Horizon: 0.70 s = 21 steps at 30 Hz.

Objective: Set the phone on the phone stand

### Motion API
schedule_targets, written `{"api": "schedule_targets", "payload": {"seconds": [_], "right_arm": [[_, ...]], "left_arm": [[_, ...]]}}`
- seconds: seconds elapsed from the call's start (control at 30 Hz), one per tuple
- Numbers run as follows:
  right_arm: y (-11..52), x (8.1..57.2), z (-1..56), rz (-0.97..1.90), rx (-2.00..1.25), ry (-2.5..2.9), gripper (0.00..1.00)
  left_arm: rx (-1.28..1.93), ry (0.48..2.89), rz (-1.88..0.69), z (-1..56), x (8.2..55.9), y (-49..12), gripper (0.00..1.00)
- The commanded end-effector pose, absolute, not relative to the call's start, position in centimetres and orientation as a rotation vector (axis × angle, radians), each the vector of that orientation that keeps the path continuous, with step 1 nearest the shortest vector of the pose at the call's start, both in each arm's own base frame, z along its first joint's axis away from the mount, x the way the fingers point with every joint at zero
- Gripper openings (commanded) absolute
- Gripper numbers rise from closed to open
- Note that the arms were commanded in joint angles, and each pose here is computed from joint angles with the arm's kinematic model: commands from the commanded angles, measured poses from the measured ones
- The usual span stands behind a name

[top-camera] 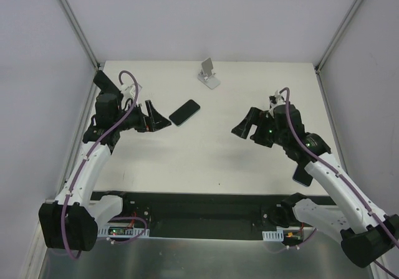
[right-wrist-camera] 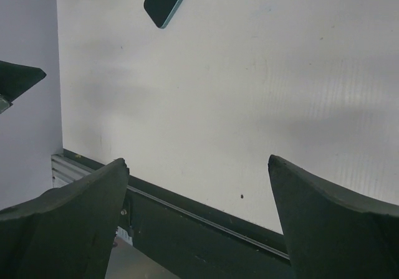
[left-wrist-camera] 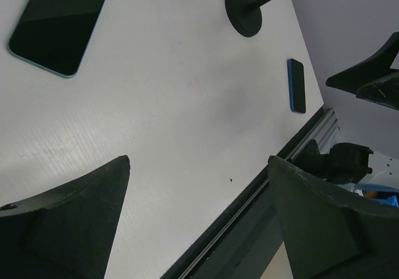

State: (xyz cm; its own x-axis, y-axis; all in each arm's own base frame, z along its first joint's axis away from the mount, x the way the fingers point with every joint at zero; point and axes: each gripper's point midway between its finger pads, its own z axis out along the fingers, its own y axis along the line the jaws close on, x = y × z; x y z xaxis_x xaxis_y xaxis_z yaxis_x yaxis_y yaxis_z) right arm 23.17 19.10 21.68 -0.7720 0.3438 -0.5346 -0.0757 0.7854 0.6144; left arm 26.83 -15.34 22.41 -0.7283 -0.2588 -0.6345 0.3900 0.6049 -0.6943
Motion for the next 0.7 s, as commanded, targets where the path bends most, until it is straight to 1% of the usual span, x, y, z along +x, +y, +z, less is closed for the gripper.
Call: {"api": "schedule_targets", "payload": {"seconds": [0.0,0.07,0.1,0.17,0.2,0.27,0.3,0.33,0.37,0.4,0.43,0.47,0.5,0.53,0.57,0.6,0.63,0.67], "right_arm": [[16.7,22.7,22.7,0.705,0.127,2.237,0.97],[16.2,22.4,23.5,0.688,0.090,2.205,0.98],[16.0,22.4,23.7,0.677,0.085,2.196,0.98],[15.8,22.2,23.6,0.658,0.045,2.201,0.99],[15.9,22.0,23.5,0.665,0.020,2.208,0.99],[16.1,22.0,23.1,0.653,-0.043,2.227,0.99],[16.4,21.8,22.9,0.667,-0.082,2.236,0.99],[16.6,22.0,22.5,0.666,-0.110,2.248,1.00],[16.7,21.9,22.4,0.668,-0.132,2.257,1.00],[16.9,21.8,22.0,0.677,-0.179,2.263,1.00],[17.2,21.9,21.8,0.690,-0.188,2.267,1.00],[17.4,21.9,21.5,0.708,-0.199,2.271,1.00],[18.2,21.3,21.0,0.771,-0.246,2.283,1.00],[18.5,21.3,21.0,0.797,-0.260,2.283,1.00],[18.7,21.0,20.9,0.816,-0.271,2.288,1.00],[19.0,20.6,21.1,0.856,-0.285,2.286,1.00],[18.9,20.3,21.3,0.877,-0.289,2.274,0.99],[19.0,20.0,21.6,0.896,-0.294,2.262,1.00]], "left_arm": [[0.187,2.046,-1.127,23.1,26.8,-15.6,0.87],[0.179,2.060,-1.122,22.7,27.3,-15.6,0.82],[0.168,2.068,-1.108,22.5,27.6,-15.4,0.76],[0.140,2.101,-1.100,21.7,28.6,-15.4,0.70],[0.125,2.115,-1.097,21.5,29.0,-15.5,0.65],[0.127,2.155,-1.080,20.9,30.3,-16.5,0.59],[0.132,2.145,-1.051,21.6,31.4,-16.9,0.59],[0.142,2.191,-1.008,20.3,32.3,-18.3,0.61],[0.156,2.197,-0.979,20.2,33.2,-19.0,0.64],[0.210,2.143,-0.946,22.1,34.9,-20.1,0.68],[0.194,2.181,-0.866,20.2,37.0,-20.6,0.73],[0.243,2.168,-0.848,20.3,37.9,-22.2,0.73],[0.279,2.080,-0.824,22.5,40.4,-23.2,0.73],[0.272,2.122,-0.806,19.9,42.4,-23.9,0.70],[0.265,2.086,-0.798,20.1,44.4,-24.5,0.67],[0.266,2.017,-0.809,22.2,46.7,-25.4,0.63],[0.260,2.049,-0.812,19.6,48.8,-26.3,0.60],[0.265,2.038,-0.828,19.7,50.1,-27.0,0.56]]}}
